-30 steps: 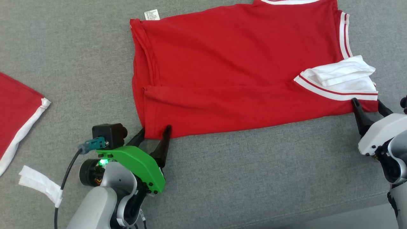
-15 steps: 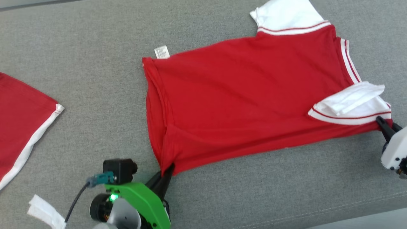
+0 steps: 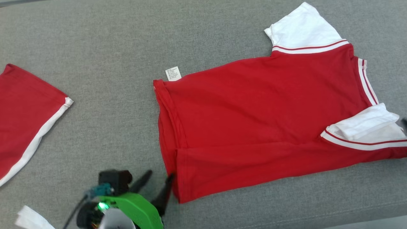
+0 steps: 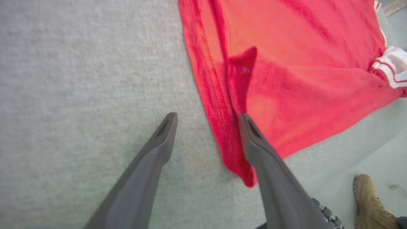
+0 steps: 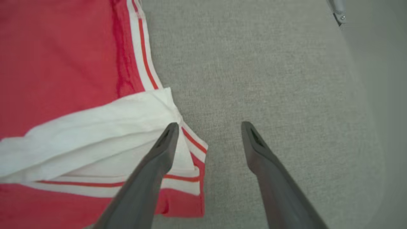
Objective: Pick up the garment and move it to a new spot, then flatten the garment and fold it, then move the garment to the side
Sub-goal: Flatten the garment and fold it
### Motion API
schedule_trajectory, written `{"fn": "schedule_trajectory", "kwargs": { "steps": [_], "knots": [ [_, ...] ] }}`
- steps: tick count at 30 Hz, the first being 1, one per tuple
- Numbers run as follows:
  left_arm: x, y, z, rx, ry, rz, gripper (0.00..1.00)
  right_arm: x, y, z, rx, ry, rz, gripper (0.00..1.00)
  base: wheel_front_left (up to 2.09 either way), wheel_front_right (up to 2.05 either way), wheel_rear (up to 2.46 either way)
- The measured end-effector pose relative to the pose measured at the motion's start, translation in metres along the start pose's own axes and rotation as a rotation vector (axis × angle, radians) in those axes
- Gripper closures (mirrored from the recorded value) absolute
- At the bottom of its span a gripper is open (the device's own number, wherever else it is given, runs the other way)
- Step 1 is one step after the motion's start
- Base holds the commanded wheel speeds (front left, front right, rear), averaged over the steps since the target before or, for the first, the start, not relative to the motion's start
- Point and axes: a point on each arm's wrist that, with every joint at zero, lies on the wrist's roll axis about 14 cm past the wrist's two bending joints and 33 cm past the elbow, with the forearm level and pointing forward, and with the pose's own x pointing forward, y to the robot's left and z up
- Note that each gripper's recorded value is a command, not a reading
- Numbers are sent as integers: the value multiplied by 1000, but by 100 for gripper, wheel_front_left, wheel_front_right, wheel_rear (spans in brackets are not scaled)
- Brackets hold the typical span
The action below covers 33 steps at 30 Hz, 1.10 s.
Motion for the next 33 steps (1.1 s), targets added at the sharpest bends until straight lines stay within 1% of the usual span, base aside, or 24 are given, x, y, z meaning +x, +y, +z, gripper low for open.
{"fn": "schedule_trajectory", "kwargs": {
  "steps": [2,6,8,9,12,16,18,21,25,30,31,32,33],
  "knots": [
    [6,15,34,95,-62,35,0,4,-2,46,-26,-106,-1,0,0,0,0],
    [30,16,99,190,-173,29,0,18,9,125,-83,-266,9,0,0,0,0],
    [48,14,127,257,-210,26,0,33,20,152,-159,-285,10,0,0,0,0],
    [56,11,137,276,-227,19,0,41,25,163,-178,-294,12,0,0,0,0],
    [89,2,152,320,-218,-16,0,75,51,190,-245,-307,34,0,0,0,0],
    [119,12,142,322,-163,-16,0,126,85,184,-312,-247,73,0,0,0,0],
    [128,18,132,333,-127,-18,0,151,99,178,-308,-219,93,0,0,0,0],
    [131,24,130,355,-113,-16,0,178,116,163,-312,-178,122,0,0,0,0],
    [129,29,125,360,-95,-13,0,202,135,157,-295,-170,155,0,0,0,0],
    [127,31,120,359,-66,-17,0,213,146,157,-278,-160,174,0,0,0,0],
    [127,31,119,360,-60,-18,12,214,146,157,-278,-158,174,31,0,0,0],
    [127,31,118,362,-58,-21,58,214,147,157,-285,-155,176,89,0,0,0],
    [128,30,118,363,-56,-24,95,215,149,156,-289,-151,180,100,0,0,0]
  ]
}}
